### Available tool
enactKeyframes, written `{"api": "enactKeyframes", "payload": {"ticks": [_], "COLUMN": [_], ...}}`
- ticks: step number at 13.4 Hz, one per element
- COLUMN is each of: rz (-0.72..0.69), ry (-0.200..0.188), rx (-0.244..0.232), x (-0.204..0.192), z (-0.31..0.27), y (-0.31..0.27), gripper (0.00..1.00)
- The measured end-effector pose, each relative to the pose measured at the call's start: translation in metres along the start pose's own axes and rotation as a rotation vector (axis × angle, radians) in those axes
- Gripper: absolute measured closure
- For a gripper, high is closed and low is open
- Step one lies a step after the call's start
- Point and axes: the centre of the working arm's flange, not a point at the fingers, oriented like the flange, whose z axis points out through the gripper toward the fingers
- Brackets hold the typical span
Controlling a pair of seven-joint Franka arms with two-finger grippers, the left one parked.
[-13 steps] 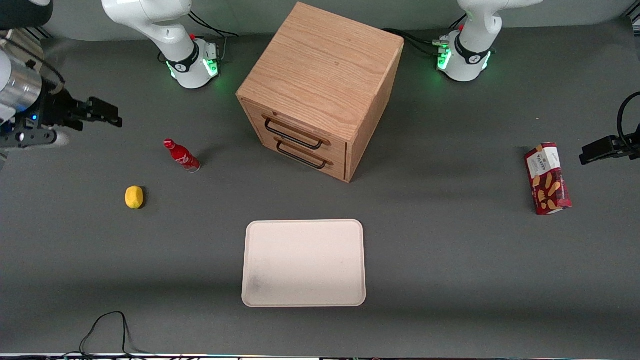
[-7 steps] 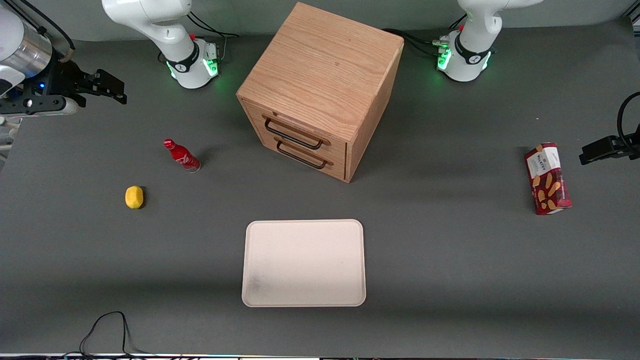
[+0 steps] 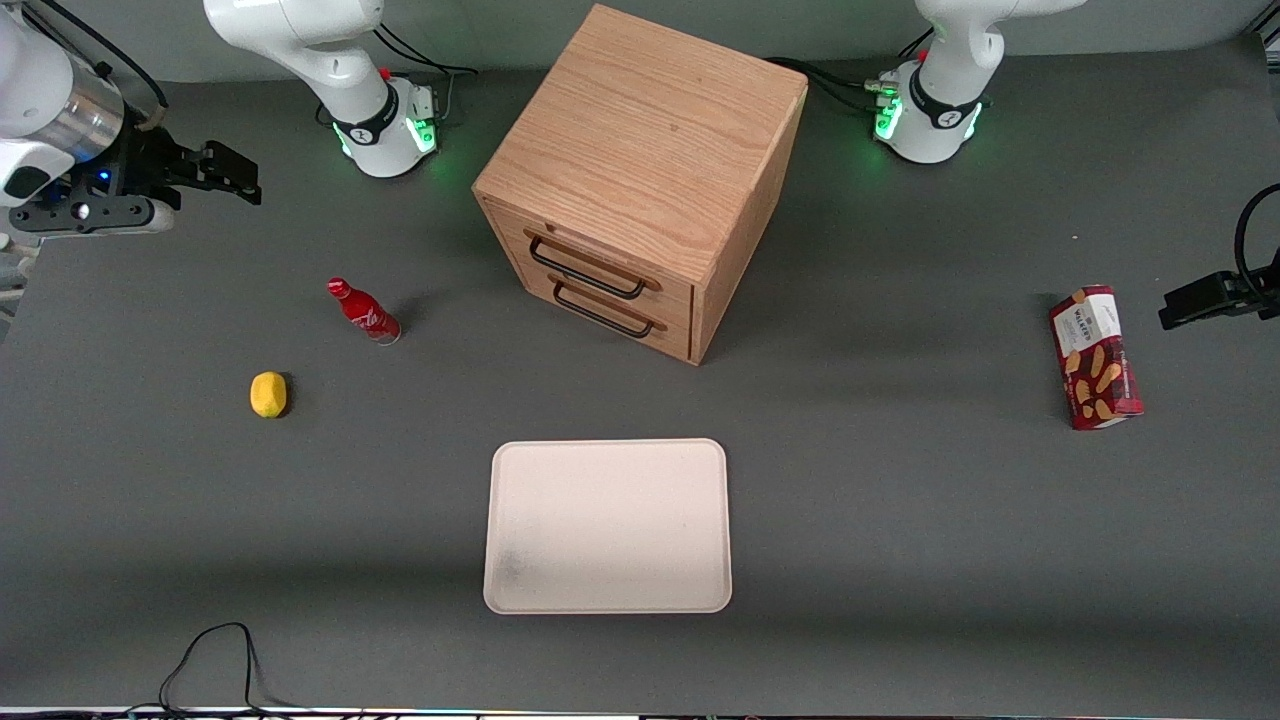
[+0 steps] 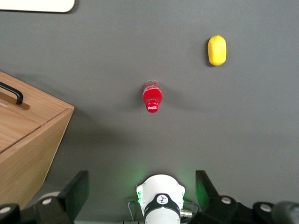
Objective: Place coke bottle on tray
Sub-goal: 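Move the open right gripper down over the red Coca-Cola bottle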
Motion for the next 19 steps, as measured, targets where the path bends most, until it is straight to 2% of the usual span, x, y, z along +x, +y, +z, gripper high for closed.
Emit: {"api": "enactKeyframes", "payload": {"ticks": [2, 8, 17, 19], "rz": [0.0, -0.005, -0.04, -0.045], "ry": [0.006, 0.065, 0.13, 0.133], "rx": [0.0, 0.005, 0.009, 0.008], "x": [0.0, 0.003, 0.018, 0.024], "z": [0.02, 0.105, 0.206, 0.227], "y": [0.0, 0.0, 0.0, -0.001], "gripper": [0.0, 0.0, 0.01, 0.01]}}
